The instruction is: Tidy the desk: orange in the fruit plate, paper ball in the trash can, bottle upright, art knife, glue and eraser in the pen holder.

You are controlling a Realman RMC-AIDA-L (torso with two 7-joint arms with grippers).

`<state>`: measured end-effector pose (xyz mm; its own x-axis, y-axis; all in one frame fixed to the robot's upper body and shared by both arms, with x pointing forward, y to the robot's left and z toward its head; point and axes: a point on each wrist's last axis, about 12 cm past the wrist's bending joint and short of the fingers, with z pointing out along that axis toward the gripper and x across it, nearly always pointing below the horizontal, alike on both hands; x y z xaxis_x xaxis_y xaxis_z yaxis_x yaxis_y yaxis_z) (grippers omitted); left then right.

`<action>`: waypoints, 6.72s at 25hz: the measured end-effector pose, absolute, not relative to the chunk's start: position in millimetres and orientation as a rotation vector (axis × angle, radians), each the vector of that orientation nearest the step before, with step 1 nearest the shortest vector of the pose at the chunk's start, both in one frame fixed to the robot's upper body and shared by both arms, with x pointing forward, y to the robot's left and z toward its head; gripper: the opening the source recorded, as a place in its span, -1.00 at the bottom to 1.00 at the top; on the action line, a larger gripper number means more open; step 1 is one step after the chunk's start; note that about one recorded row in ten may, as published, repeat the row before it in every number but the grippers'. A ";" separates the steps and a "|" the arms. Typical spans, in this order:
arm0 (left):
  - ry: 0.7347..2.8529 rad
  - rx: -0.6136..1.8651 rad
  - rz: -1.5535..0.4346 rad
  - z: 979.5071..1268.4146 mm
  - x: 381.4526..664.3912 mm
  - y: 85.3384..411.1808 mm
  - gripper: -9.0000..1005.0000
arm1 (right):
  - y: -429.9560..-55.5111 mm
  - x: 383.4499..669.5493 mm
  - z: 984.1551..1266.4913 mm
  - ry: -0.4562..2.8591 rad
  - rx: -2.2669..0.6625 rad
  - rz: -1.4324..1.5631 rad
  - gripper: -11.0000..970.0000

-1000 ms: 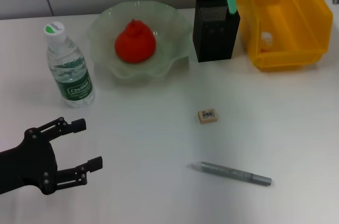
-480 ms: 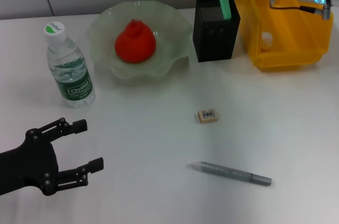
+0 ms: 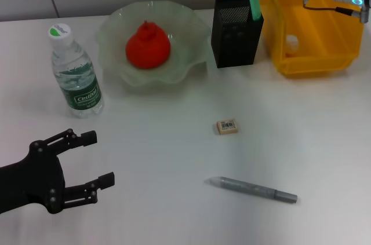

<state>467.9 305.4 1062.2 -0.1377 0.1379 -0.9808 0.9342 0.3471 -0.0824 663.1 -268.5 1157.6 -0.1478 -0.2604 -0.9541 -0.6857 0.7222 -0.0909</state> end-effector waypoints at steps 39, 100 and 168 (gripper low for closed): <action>1.539 1.018 -0.960 1063.2 471.1 301.0 0.72 | -176.3 596.9 1154.6 2.432 -1.509 0.357 0.26; 1.534 1.013 -0.956 1062.4 471.3 300.5 0.72 | -164.5 612.4 1135.3 2.202 -1.610 0.283 -0.46; 1.518 1.031 -0.968 1064.0 476.9 294.5 0.72 | -261.5 684.5 1167.4 1.977 -0.922 0.374 -0.24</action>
<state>476.9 294.5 1064.0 -0.1170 0.1304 -0.9845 0.9477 0.3112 -0.0713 684.5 -261.5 1167.4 -0.3217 -0.4598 -0.8277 -0.7303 0.6768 -0.0922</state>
